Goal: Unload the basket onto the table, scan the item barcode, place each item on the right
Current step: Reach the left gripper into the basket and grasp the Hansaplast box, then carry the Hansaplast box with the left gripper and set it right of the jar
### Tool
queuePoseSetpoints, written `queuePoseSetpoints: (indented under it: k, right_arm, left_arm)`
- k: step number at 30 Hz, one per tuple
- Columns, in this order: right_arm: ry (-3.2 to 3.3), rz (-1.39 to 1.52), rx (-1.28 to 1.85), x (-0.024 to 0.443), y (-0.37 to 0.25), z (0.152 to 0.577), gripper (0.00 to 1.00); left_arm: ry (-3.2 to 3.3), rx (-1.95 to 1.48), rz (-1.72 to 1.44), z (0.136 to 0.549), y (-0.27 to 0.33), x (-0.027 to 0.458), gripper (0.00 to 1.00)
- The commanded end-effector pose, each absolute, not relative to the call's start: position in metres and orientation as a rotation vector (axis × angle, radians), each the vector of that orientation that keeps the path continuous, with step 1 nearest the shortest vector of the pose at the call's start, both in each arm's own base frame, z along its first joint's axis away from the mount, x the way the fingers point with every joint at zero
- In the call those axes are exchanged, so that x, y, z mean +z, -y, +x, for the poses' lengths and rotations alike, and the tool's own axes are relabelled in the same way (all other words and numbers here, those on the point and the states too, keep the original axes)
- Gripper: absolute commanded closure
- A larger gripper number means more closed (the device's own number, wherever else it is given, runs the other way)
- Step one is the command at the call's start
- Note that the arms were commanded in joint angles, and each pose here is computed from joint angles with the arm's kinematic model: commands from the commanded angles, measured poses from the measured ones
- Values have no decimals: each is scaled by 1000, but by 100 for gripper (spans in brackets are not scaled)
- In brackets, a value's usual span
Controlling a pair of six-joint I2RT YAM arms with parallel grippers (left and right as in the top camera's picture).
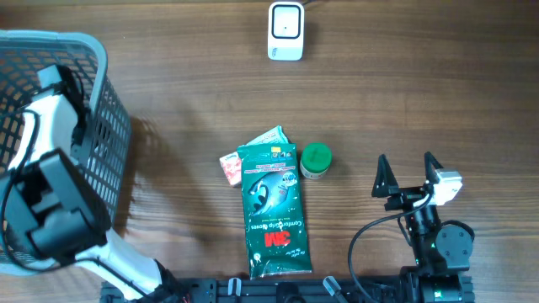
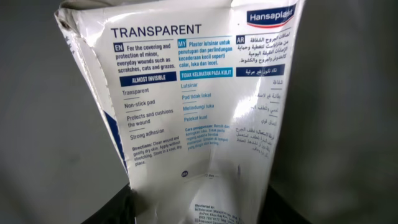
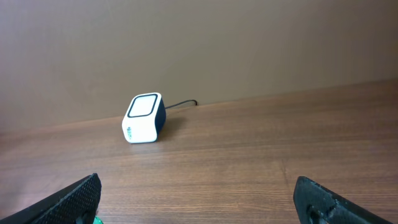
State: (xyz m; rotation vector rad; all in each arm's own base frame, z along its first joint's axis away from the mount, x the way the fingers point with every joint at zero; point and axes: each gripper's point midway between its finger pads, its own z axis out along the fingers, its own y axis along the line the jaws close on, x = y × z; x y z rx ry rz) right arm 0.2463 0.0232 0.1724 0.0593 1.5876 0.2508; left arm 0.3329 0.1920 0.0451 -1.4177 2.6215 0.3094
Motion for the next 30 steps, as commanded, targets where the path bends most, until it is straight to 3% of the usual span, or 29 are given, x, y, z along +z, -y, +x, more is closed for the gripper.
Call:
queuePoseSetpoints:
  k: [1, 4, 5, 8, 12, 16, 22, 27, 30]
  right_arm:
    - [-1581, 54, 238, 173, -22, 246, 0]
    - [-1581, 54, 238, 173, -22, 246, 0]
    - [-1581, 54, 238, 173, -22, 246, 0]
    - [-1581, 54, 238, 173, -22, 246, 0]
    - [-1581, 54, 237, 173, -22, 246, 0]
    - [-1581, 55, 237, 173, -22, 246, 0]
    - [-1581, 54, 238, 173, -22, 246, 0]
    - [-1581, 54, 238, 173, -22, 246, 0]
    - [-1581, 55, 237, 173, -22, 246, 0]
  left_arm:
    - [-2377, 293, -1454, 324, -201, 130, 59]
    - [-2237, 154, -1371, 317, -183, 197, 58]
    - [-2154, -30, -1272, 315, -157, 241, 58]
    - [-2092, -425, -980, 304, -75, 310, 58]
    - [-2206, -558, -676, 280, 12, 324, 58]
    - [-2405, -413, -439, 276, 70, 276, 57]
    - [-2723, -182, -379, 281, 126, 134, 54]
    - [-2822, -283, -203, 295, 195, 72, 55]
    - [-2799, -334, -142, 301, 220, 61, 55]
